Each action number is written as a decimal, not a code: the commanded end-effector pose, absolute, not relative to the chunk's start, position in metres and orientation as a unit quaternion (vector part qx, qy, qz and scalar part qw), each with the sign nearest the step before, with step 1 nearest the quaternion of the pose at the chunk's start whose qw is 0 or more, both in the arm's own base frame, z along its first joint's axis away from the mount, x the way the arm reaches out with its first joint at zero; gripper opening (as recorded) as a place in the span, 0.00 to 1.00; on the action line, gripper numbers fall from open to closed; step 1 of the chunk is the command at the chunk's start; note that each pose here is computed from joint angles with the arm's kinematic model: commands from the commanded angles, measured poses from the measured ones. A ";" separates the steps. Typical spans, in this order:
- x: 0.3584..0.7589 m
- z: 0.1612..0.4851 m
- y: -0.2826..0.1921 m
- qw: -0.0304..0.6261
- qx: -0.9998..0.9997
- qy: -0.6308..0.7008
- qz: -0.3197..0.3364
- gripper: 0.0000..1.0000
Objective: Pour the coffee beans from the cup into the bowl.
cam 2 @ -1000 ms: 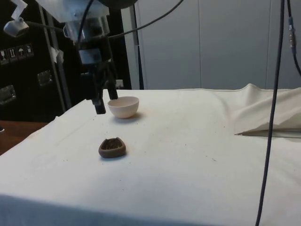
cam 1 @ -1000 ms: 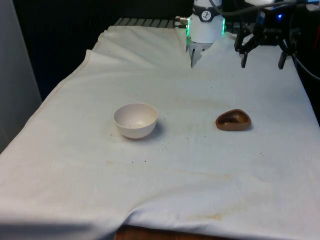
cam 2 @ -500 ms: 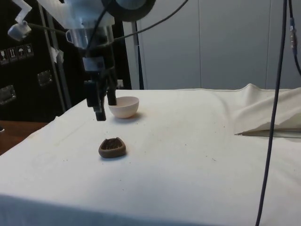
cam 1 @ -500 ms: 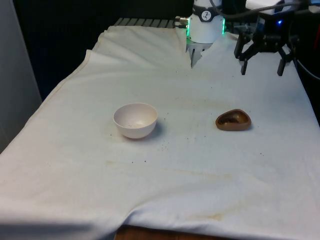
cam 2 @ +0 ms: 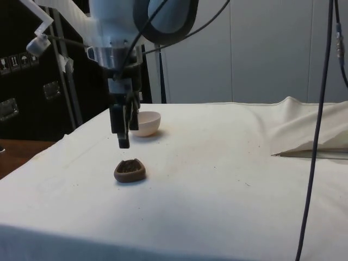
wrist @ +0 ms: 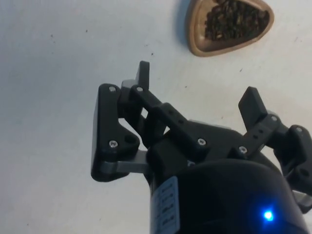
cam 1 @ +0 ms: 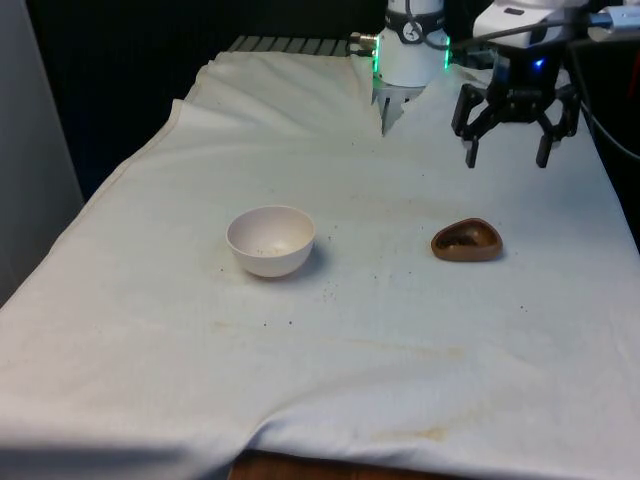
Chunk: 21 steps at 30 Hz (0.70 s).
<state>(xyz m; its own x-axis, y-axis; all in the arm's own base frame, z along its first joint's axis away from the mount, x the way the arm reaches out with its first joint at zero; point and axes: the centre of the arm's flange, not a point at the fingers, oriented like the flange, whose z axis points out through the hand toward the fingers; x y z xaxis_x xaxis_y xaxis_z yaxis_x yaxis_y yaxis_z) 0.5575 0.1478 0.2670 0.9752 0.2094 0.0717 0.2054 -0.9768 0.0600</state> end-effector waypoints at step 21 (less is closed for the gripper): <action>0.563 0.213 0.149 0.039 0.987 0.146 0.061 1.00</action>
